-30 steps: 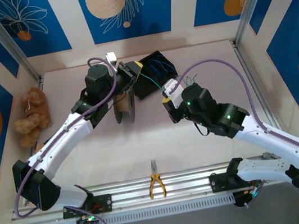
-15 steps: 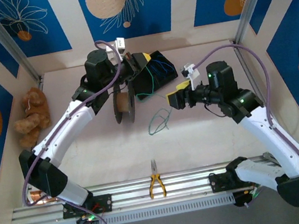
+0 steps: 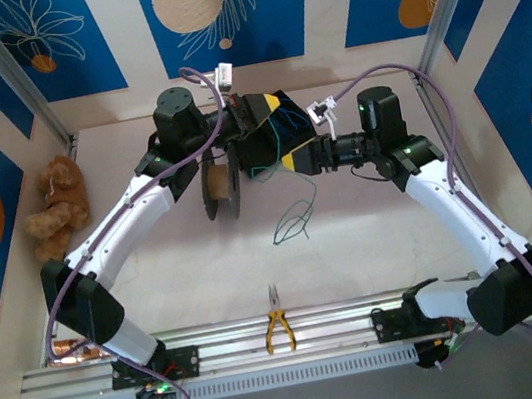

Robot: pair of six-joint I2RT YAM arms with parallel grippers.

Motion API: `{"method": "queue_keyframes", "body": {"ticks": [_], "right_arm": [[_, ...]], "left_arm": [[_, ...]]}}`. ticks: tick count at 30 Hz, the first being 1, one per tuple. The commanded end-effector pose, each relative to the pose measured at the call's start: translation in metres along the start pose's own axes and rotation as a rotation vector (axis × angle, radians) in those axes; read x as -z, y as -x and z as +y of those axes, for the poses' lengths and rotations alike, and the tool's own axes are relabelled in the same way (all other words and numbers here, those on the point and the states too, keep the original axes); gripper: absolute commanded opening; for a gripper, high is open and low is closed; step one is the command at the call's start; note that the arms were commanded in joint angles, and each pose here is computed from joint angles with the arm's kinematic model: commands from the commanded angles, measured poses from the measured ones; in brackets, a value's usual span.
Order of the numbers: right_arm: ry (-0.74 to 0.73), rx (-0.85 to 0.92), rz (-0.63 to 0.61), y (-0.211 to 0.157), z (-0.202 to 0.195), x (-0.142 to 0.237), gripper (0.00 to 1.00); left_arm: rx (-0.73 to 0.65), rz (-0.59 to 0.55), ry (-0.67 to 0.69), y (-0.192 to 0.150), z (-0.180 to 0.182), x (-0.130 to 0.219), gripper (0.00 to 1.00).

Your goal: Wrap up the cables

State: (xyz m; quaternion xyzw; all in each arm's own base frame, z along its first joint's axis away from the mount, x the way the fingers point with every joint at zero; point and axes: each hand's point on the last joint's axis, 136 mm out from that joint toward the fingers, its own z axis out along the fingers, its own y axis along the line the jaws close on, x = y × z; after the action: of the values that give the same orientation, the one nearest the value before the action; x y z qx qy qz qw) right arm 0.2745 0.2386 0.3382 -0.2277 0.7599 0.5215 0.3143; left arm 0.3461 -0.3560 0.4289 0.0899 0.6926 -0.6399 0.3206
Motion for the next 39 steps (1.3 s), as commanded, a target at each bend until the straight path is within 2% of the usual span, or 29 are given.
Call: {"method": "queue_keyframes", "body": {"ticks": [1,8,9,10,12,13,14,15,17,19,20,24,27,30,32,34,39], "right_arm": [[0.094,0.018,0.002,0.005,0.020,-0.003,0.59],[0.093,0.026,0.023,0.003,0.019,-0.019,0.58],[0.089,0.023,0.024,0.003,0.018,-0.020,0.53],[0.085,0.023,0.024,0.003,0.017,-0.022,0.44],[0.055,0.024,0.022,0.004,0.013,-0.024,0.13],[0.026,0.021,0.017,0.004,0.009,-0.025,0.00],[-0.011,0.022,0.007,0.004,0.004,-0.024,0.00],[-0.044,0.021,-0.001,0.004,-0.001,-0.024,0.00],[-0.119,0.021,-0.018,0.005,-0.011,-0.021,0.00],[-0.202,0.021,-0.020,0.002,-0.021,-0.020,0.00],[-0.254,0.023,-0.016,-0.001,-0.027,-0.019,0.00],[-0.395,0.049,0.034,-0.017,-0.044,-0.020,0.00],[-0.503,0.076,0.072,-0.026,-0.057,-0.016,0.00],[-0.581,0.106,0.099,-0.032,-0.064,-0.013,0.00],[-0.613,0.137,0.112,-0.037,-0.064,-0.015,0.00],[-0.645,0.180,0.119,-0.041,-0.064,-0.019,0.00],[-0.752,0.320,0.109,-0.043,-0.064,-0.026,0.00]], "left_arm": [[-0.015,0.000,-0.044,-0.001,-0.006,-0.002,0.00],[-0.002,-0.001,-0.044,-0.003,-0.001,-0.006,0.00],[-0.001,0.000,-0.045,-0.003,0.000,-0.006,0.00],[-0.002,-0.002,-0.045,-0.003,0.000,-0.006,0.00],[-0.002,-0.004,-0.035,-0.003,0.001,-0.006,0.00],[-0.002,-0.007,-0.021,-0.003,0.004,-0.005,0.00],[-0.003,-0.008,-0.003,-0.003,0.007,-0.005,0.01],[-0.006,-0.010,0.014,-0.003,0.009,-0.004,0.13],[-0.011,-0.015,0.070,-0.002,0.016,0.001,0.53],[-0.025,-0.027,0.145,0.000,0.025,0.009,0.88],[-0.030,-0.034,0.199,0.002,0.032,0.017,1.00],[-0.024,-0.058,0.364,0.008,0.058,0.054,1.00],[-0.008,-0.086,0.514,0.011,0.089,0.095,1.00],[-0.039,-0.102,0.719,0.005,0.115,0.139,1.00],[-0.048,-0.095,0.786,-0.003,0.124,0.155,1.00],[-0.019,-0.078,0.755,-0.012,0.124,0.152,1.00],[0.100,-0.082,0.538,-0.023,0.100,0.116,1.00]]}}
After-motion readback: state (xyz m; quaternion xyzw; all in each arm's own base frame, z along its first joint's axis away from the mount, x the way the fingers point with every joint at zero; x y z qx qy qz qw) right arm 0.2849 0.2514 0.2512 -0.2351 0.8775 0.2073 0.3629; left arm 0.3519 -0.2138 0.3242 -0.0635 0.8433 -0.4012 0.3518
